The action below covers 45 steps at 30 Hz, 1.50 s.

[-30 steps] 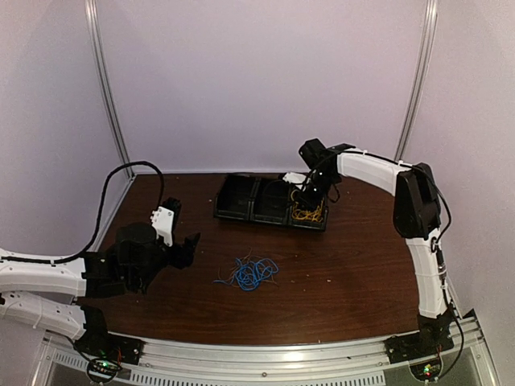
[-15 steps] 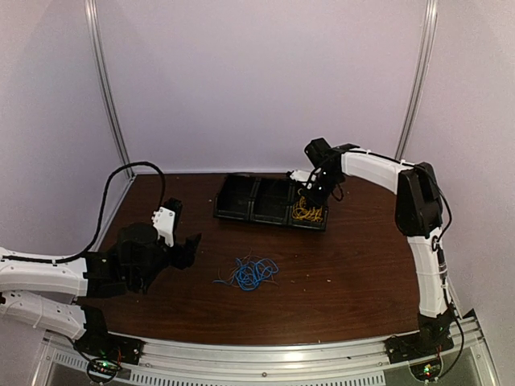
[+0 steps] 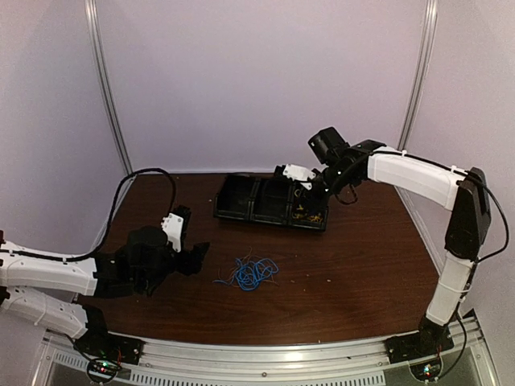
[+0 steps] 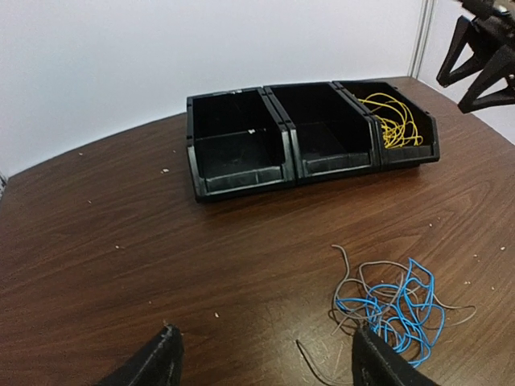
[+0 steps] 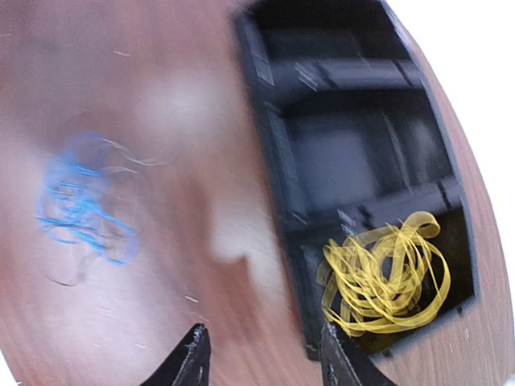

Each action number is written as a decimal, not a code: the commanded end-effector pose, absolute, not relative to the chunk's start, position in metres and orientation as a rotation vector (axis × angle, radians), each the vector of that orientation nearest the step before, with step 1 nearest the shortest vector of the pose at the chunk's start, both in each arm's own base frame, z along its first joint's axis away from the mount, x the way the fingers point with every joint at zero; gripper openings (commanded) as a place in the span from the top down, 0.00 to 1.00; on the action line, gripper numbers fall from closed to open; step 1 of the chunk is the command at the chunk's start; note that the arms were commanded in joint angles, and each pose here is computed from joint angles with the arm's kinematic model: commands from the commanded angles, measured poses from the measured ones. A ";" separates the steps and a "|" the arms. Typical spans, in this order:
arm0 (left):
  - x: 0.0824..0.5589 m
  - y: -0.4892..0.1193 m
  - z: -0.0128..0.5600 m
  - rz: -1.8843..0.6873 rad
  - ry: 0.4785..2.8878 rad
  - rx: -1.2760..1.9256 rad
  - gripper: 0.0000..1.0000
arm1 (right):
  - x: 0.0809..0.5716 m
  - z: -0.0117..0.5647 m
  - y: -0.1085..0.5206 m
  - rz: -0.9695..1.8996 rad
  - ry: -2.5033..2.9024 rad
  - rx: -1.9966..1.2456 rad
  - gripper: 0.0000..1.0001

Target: Untangle the cables

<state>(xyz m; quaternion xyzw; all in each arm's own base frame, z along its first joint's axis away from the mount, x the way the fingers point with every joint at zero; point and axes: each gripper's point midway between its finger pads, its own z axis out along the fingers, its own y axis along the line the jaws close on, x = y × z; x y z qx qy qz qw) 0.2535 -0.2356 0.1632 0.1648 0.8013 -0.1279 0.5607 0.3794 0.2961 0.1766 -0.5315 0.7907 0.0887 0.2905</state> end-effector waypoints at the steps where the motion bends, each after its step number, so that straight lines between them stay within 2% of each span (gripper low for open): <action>1: 0.252 -0.255 0.155 -0.459 1.905 0.378 0.27 | 0.331 0.158 0.350 0.527 1.961 -1.614 0.53; 7: 0.250 -0.263 0.147 -0.576 1.937 0.328 0.27 | 0.303 0.128 0.400 0.691 1.905 -1.770 0.50; 15: 0.248 -0.251 0.145 -0.632 1.935 0.221 0.27 | 0.297 0.094 0.429 0.747 1.897 -1.853 0.46; 27: 0.251 -0.244 0.146 -0.612 1.935 0.215 0.27 | 0.295 0.086 0.443 0.837 1.905 -1.844 0.53; 33: 0.251 -0.239 0.147 -0.602 1.930 0.206 0.27 | 0.291 0.079 0.442 0.839 1.913 -1.872 0.65; 35: 0.251 -0.238 0.147 -0.599 1.928 0.205 0.27 | 0.289 0.080 0.442 0.849 1.911 -1.881 0.74; 37: 0.251 -0.237 0.146 -0.595 1.928 0.205 0.27 | 0.287 0.082 0.442 0.858 1.906 -1.889 0.90; 39: 0.252 -0.237 0.146 -0.593 1.924 0.209 0.27 | 0.286 0.091 0.443 0.867 1.901 -1.892 1.00; 45: 0.250 -0.263 0.161 -0.663 1.842 0.344 0.26 | 0.277 0.168 0.447 0.952 1.803 -1.818 1.00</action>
